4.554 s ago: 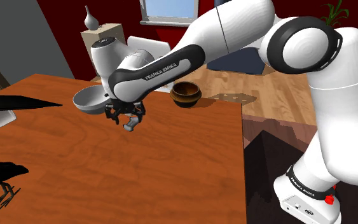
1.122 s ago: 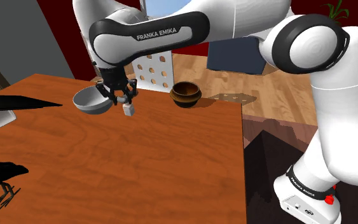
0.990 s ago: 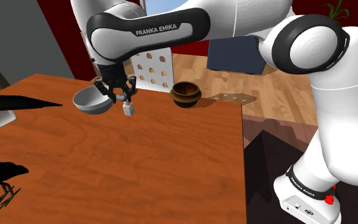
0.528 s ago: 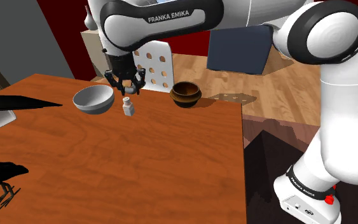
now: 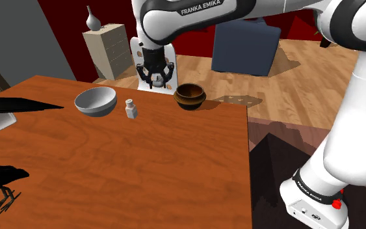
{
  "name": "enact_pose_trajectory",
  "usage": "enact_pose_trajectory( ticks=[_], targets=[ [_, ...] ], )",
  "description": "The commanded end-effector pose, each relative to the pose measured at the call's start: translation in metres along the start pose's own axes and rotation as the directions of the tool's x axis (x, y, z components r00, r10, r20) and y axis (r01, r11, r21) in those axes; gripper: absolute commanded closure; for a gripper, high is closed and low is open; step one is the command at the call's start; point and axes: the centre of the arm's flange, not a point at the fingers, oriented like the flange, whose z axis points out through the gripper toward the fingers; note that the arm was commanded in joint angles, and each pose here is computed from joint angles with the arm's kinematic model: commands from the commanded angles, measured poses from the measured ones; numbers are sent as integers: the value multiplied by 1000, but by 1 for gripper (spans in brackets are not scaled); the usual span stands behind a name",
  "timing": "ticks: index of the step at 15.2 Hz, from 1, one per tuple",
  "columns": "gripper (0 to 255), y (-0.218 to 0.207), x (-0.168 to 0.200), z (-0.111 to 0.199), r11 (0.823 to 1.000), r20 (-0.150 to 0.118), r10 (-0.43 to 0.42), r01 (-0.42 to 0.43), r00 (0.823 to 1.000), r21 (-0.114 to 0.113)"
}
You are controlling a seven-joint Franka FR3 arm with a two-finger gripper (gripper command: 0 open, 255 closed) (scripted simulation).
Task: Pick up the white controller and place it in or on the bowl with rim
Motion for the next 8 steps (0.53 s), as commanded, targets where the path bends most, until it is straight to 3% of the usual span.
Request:
enact_pose_trajectory(
  ticks=[1, 8],
  targets=[
    [255, 23, 12, -2, 1000, 0, -1, 1, 1000, 0],
    [255, 103, 57, 0, 1000, 0, -1, 1, 1000, 0]
  ],
)
